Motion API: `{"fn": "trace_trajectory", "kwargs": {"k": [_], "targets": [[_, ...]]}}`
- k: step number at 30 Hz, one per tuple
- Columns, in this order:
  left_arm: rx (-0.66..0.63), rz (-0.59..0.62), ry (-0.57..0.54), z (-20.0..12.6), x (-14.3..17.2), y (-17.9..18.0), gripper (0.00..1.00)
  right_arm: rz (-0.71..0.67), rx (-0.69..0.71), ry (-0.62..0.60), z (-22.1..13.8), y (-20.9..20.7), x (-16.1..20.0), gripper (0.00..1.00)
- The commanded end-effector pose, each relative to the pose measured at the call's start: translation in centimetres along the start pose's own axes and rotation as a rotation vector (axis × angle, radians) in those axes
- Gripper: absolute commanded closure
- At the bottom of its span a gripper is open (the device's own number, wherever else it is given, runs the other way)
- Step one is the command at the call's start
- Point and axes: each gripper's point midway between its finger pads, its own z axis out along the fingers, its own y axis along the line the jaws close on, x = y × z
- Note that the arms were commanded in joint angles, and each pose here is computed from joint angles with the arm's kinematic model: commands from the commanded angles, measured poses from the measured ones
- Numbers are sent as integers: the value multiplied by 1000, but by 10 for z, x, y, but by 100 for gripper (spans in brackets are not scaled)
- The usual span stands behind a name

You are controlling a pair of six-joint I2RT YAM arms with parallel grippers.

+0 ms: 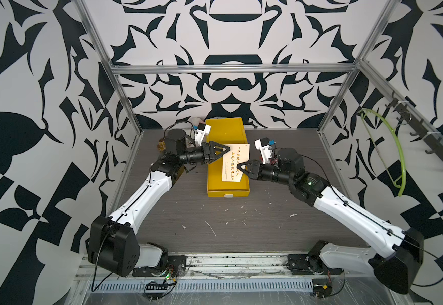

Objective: Take the postcards out of the drawer
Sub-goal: Pick up the postcard from the drawer.

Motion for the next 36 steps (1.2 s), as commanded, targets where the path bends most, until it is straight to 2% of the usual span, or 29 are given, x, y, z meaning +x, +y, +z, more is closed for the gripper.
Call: {"fn": "trace_trajectory", "kwargs": {"k": [1, 7, 10, 11, 12, 15, 18, 22, 29, 36], "targets": [[51, 13, 41, 4, 7, -7, 66, -65, -88, -90, -9, 30, -27, 85], [54, 8, 53, 8, 7, -4, 100, -75, -90, -116, -11, 30, -32, 86], [55, 5, 56, 9, 7, -3, 100, -81, -89, -124, -11, 31, -35, 84], [56, 5, 55, 9, 7, -3, 100, -87, -83, -121, -10, 30, -35, 80], [57, 6, 55, 9, 7, -4, 100, -93, -71, -120, -10, 28, -35, 74], [62, 32, 44, 7, 0, -11, 100, -138, -22, -139, -19, 21, -41, 46], [56, 39, 21, 0, -17, -13, 100, -212, 0, -167, -32, 14, -49, 36], [79, 37, 27, -3, -34, -17, 100, -251, -76, -162, -39, 14, -54, 34], [168, 7, 73, 3, -41, -25, 100, -343, -272, -110, -28, 38, -45, 36], [249, -18, 137, 5, -39, -34, 100, -427, -312, -74, -26, 44, -40, 36]]}}
